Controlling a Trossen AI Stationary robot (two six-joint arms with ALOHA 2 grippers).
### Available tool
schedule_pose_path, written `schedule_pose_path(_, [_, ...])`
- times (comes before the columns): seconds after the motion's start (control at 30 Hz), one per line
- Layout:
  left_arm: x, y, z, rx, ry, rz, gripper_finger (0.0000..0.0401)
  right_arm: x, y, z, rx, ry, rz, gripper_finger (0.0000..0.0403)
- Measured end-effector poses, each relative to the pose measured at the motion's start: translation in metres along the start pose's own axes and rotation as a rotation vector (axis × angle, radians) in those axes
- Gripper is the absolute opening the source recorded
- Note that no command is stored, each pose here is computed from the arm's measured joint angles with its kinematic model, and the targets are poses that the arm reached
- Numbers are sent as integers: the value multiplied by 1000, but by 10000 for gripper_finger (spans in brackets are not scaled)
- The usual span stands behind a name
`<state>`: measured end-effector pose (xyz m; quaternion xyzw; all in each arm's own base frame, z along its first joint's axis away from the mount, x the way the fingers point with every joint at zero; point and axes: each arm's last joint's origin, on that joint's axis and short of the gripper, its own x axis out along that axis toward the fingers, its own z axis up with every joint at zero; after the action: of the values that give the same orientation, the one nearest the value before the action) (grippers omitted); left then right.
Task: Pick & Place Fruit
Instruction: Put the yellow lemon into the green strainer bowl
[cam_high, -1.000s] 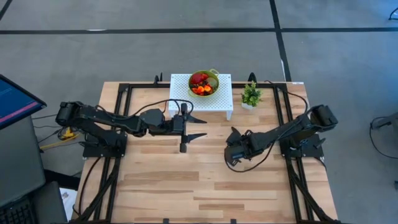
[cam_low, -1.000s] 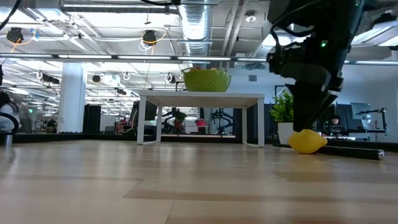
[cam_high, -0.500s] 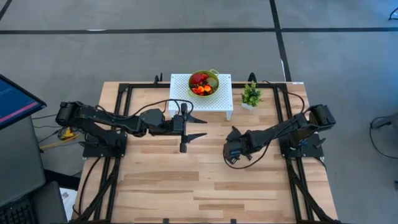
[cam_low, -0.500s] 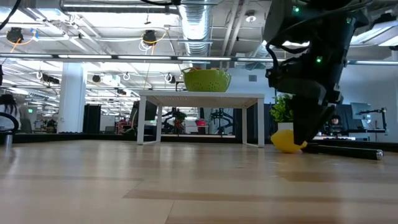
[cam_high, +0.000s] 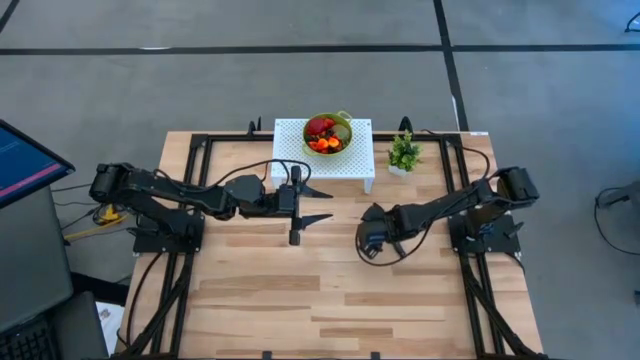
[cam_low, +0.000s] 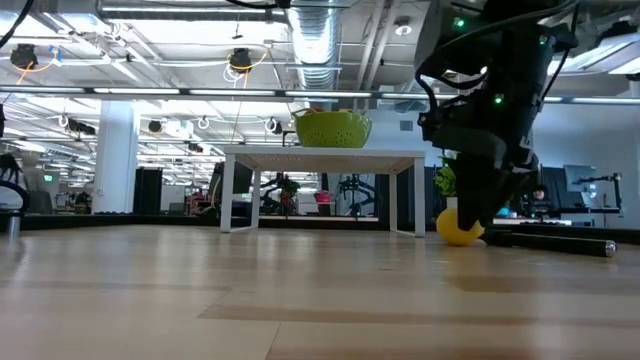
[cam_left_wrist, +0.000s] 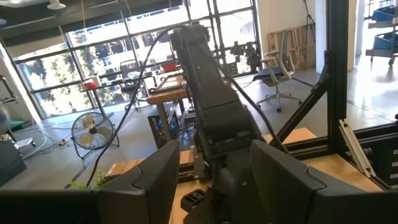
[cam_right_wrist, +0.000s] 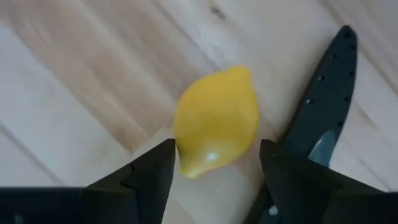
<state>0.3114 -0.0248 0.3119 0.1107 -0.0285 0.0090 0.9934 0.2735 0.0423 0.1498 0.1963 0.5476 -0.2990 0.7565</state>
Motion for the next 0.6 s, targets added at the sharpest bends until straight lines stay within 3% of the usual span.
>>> schedule_pose_path(0.33, [0,0,0,0,0,0,191,5,-6,21,39,-42,69,255])
schedule_pose_path(0.6, [0,0,0,0,0,0,191,10,-8,24,53,-32,61,255])
